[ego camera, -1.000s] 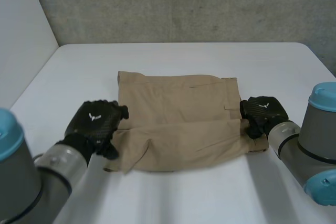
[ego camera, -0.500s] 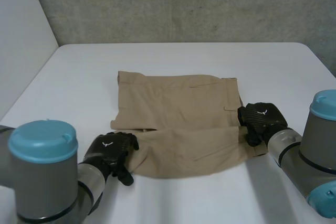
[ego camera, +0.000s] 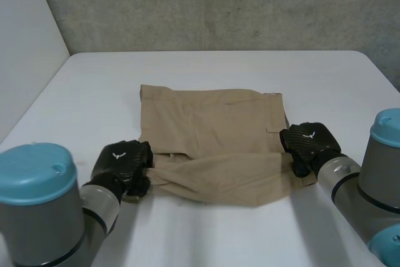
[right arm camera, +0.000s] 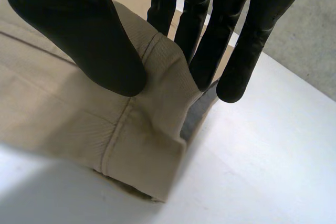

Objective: Fold the shorts.

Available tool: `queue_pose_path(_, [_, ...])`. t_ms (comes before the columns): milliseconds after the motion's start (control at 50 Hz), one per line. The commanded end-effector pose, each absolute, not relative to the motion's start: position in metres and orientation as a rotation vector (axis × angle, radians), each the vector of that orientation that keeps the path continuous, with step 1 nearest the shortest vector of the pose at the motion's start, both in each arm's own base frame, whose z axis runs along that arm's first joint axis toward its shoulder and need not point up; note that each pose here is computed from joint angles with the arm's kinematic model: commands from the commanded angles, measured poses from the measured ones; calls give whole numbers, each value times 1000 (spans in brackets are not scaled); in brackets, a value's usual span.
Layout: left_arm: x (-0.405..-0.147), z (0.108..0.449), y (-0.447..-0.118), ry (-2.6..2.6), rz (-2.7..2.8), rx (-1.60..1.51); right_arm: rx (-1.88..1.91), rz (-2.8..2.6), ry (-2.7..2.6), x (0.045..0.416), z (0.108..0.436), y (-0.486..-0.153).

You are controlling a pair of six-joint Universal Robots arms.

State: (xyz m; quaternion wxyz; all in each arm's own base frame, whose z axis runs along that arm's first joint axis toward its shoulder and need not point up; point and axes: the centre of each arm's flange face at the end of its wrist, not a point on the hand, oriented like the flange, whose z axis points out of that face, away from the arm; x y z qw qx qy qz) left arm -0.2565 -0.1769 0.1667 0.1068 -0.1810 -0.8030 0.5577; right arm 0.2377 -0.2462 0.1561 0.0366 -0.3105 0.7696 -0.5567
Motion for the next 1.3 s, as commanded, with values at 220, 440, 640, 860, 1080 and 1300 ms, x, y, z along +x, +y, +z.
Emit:
queue_pose_path(220, [-228, 245, -120, -2272, 1679, -850, -1381, -1753, 2338, 215, 219, -189])
queue_pose_path(440, [-212, 256, -90, -2287, 1583, -892, -1573, -1401, 2458, 186, 221, -160])
queue_pose_path(640, [-205, 244, -78, -2353, 1483, -922, -1623, -1194, 2482, 171, 225, -152])
queue_pose_path(860, [-218, 246, -119, -2313, 1592, -905, -1511, -1406, 2367, 175, 234, -178])
queue_pose_path(1080, [-266, 213, -206, -2216, 1680, -1009, -1227, -1590, 2462, 179, 219, -250])
queue_pose_path(1300, [-314, 187, -301, -2153, 1791, -1036, -1304, -1673, 2461, 216, 187, -300])
